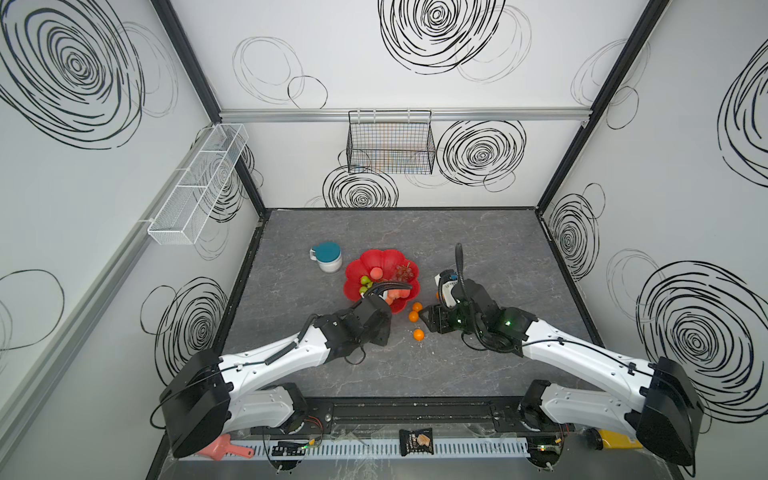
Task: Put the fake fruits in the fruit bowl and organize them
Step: 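Lower the left gripper to a green pear by the bowl rim and close it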
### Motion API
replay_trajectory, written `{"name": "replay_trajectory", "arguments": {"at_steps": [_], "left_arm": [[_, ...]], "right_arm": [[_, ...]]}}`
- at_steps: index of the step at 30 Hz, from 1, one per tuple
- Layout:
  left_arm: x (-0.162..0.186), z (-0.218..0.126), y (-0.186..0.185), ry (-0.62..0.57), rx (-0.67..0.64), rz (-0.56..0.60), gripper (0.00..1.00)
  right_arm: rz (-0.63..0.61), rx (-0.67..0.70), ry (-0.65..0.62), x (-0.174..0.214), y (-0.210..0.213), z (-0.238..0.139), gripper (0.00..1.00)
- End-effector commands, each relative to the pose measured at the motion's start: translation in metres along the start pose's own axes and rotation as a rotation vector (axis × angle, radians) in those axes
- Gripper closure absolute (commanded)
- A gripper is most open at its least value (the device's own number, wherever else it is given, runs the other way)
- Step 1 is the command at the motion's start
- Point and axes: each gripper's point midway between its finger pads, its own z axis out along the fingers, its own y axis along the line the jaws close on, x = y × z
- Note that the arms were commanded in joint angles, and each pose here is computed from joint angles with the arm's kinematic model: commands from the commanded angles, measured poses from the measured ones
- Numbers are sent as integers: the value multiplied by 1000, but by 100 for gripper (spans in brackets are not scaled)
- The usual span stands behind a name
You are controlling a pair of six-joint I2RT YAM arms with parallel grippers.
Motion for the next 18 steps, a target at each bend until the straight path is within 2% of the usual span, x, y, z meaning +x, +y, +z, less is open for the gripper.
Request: {"name": "replay_trajectory", "arguments": {"at_steps": [1,5,18], "left_arm": [[-2,5,-4,-12,-44,3,52],[4,14,-3,21,-84,14,55],[5,31,-5,48,-121,20,72]], "right_arm": [[102,-30,11,0,-6,3,33],[154,-32,36,2,-16,3,34],[150,-13,25,1,-22,-1,34]]}}
